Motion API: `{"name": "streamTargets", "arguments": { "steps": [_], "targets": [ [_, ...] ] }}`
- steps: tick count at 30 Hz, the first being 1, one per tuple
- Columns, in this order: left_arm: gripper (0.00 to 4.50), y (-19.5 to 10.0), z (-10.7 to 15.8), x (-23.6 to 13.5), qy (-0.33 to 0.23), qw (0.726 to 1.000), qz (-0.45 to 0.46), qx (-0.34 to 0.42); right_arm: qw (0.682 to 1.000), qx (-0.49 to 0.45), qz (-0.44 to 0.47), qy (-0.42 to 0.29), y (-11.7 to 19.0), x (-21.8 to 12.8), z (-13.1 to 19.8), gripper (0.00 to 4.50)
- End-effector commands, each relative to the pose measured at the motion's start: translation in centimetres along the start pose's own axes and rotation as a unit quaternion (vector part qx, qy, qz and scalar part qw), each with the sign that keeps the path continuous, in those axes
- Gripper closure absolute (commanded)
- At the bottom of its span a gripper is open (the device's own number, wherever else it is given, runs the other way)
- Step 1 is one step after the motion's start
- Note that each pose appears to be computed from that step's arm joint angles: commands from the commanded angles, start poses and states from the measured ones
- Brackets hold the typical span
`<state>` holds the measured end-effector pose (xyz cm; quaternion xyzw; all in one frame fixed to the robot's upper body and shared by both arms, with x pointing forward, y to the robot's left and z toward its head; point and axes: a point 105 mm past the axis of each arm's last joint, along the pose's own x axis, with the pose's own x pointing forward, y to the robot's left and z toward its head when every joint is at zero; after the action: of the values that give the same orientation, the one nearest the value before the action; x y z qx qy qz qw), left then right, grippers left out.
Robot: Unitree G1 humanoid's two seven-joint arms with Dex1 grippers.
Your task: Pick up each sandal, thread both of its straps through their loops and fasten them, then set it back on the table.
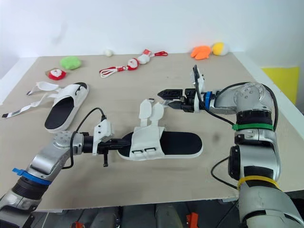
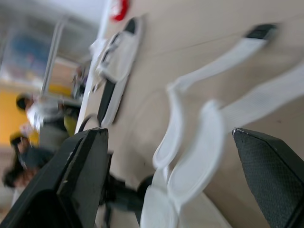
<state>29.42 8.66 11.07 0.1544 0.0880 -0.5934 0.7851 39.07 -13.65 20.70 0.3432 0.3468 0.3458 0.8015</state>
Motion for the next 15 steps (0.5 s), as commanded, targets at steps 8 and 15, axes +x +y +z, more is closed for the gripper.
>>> {"name": "streamTargets", "arguments": {
  "steps": [8,15],
  "targets": [
    [4.45,-0.6,-2.1,-0.1,0.036,0.999,0.003,-0.027,0.995,0.076,-0.044,-0.053,-3.0,2.2,0.7,0.00],
    [4.45,-0.6,-2.0,-0.3,0.034,0.999,0.007,-0.027,0.986,0.119,-0.027,-0.115,-3.1,3.8,2.0,0.00]
  ]
}}
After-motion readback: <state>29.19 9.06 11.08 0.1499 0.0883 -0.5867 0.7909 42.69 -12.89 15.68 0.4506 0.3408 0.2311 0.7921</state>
